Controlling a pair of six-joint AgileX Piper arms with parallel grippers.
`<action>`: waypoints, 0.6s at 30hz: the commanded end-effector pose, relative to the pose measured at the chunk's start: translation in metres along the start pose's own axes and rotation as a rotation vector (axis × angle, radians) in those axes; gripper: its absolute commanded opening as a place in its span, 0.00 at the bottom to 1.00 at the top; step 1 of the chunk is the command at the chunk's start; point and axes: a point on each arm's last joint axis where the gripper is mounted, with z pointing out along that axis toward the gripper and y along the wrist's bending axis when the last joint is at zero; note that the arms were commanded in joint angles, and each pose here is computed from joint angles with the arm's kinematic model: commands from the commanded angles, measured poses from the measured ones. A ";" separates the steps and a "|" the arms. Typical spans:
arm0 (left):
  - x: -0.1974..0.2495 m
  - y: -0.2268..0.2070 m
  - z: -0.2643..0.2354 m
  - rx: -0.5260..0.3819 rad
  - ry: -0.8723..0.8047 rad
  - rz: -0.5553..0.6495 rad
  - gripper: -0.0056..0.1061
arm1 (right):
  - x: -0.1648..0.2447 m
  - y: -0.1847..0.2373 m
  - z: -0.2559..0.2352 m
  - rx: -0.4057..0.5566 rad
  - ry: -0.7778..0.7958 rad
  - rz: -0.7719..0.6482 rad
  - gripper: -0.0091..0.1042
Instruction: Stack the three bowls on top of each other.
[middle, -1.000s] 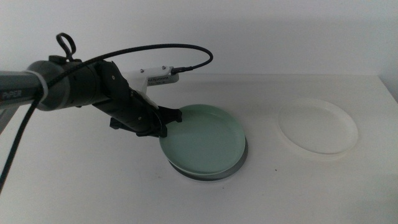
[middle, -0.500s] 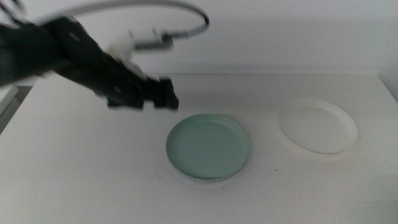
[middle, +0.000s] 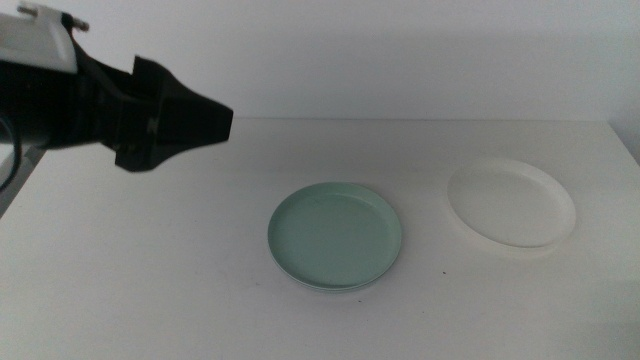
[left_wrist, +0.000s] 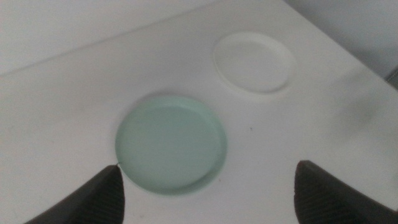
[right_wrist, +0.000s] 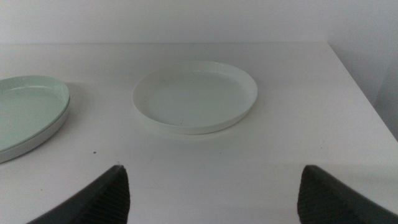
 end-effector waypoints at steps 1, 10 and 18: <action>0.002 -0.002 0.000 0.018 0.017 0.016 0.89 | 0.001 0.000 0.000 0.005 -0.007 -0.009 0.78; -0.005 -0.005 -0.004 0.034 -0.010 -0.006 0.89 | 0.001 0.000 0.000 0.005 -0.007 -0.009 0.78; -0.024 -0.013 -0.021 0.049 -0.034 0.029 0.89 | 0.001 0.000 0.000 0.005 -0.007 -0.009 0.78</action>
